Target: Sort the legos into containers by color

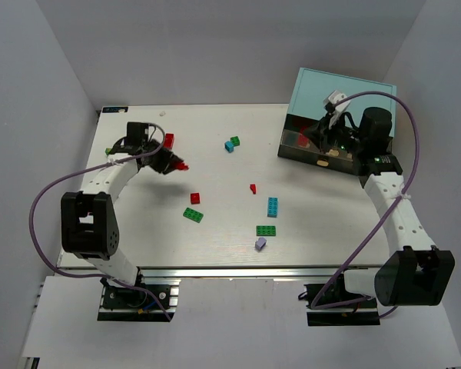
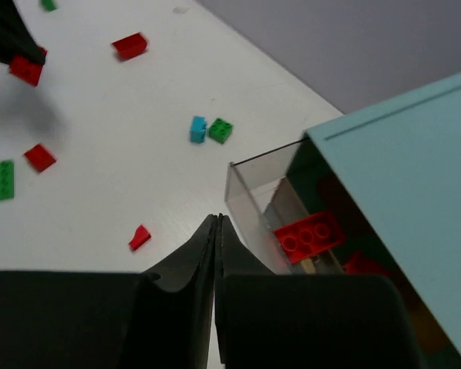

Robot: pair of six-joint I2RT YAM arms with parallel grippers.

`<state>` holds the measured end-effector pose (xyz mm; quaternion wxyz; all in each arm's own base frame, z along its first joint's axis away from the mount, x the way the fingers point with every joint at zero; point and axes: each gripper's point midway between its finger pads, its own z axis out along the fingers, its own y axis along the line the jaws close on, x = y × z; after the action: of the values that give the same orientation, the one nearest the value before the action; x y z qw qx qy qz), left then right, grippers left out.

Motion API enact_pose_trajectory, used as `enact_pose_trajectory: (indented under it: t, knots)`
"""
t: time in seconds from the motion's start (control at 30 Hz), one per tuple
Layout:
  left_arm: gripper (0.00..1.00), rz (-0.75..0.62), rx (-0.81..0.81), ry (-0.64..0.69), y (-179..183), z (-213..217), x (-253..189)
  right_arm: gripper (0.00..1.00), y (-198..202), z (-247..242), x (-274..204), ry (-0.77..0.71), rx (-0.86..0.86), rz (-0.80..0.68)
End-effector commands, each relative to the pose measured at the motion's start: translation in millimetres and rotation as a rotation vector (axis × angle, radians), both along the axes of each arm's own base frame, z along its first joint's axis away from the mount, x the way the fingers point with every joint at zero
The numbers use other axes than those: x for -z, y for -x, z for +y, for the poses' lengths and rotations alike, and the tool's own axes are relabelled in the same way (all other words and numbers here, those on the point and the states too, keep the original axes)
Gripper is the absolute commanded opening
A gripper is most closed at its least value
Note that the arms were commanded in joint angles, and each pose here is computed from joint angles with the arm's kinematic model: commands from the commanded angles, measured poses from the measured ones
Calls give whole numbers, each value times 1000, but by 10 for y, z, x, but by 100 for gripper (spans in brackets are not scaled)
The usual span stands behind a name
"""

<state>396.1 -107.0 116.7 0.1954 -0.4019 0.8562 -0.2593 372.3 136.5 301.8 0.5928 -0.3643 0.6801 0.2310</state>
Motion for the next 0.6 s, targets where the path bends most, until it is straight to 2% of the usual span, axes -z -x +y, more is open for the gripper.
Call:
enact_pose_trajectory:
  t: [0.0,0.07,0.17,0.2,0.27,0.3,0.33,0.4,0.43,0.47,0.53,0.57]
  knots:
    - [0,-389,335,119,-250,-591,-891,0,-301,-219,-490,-116,225,-70]
    - [0,-548,436,176,-371,-913,-1378,0,-377,-274,-484,-150,282,-12]
    - [0,-596,542,226,-492,-1370,-1543,0,-363,-315,-749,-189,313,-74]
    - [0,-663,575,242,-568,-1518,-1840,0,-363,-358,-814,-200,335,-100]
    - [0,-662,622,262,-716,-1798,-1798,0,-335,-369,-832,-217,346,-115]
    - [0,-725,649,280,-738,-2007,-2113,0,-335,-414,-873,-221,370,-127]
    - [0,-690,641,279,-868,-2124,-1943,0,-337,-432,-902,-222,380,-133]
    - [0,-694,624,312,-917,-2378,-2056,0,-329,-475,-933,-246,418,-119]
    - [0,-761,610,320,-975,-2467,-2295,0,-324,-484,-918,-247,427,-116]
    - [0,-751,602,328,-1046,-2571,-2207,0,-312,-503,-922,-248,435,-120]
    - [0,-795,579,366,-1060,-2760,-2391,0,-296,-542,-914,-247,454,-125]
    - [0,-780,561,379,-1101,-2826,-2330,0,-273,-558,-906,-247,462,-127]
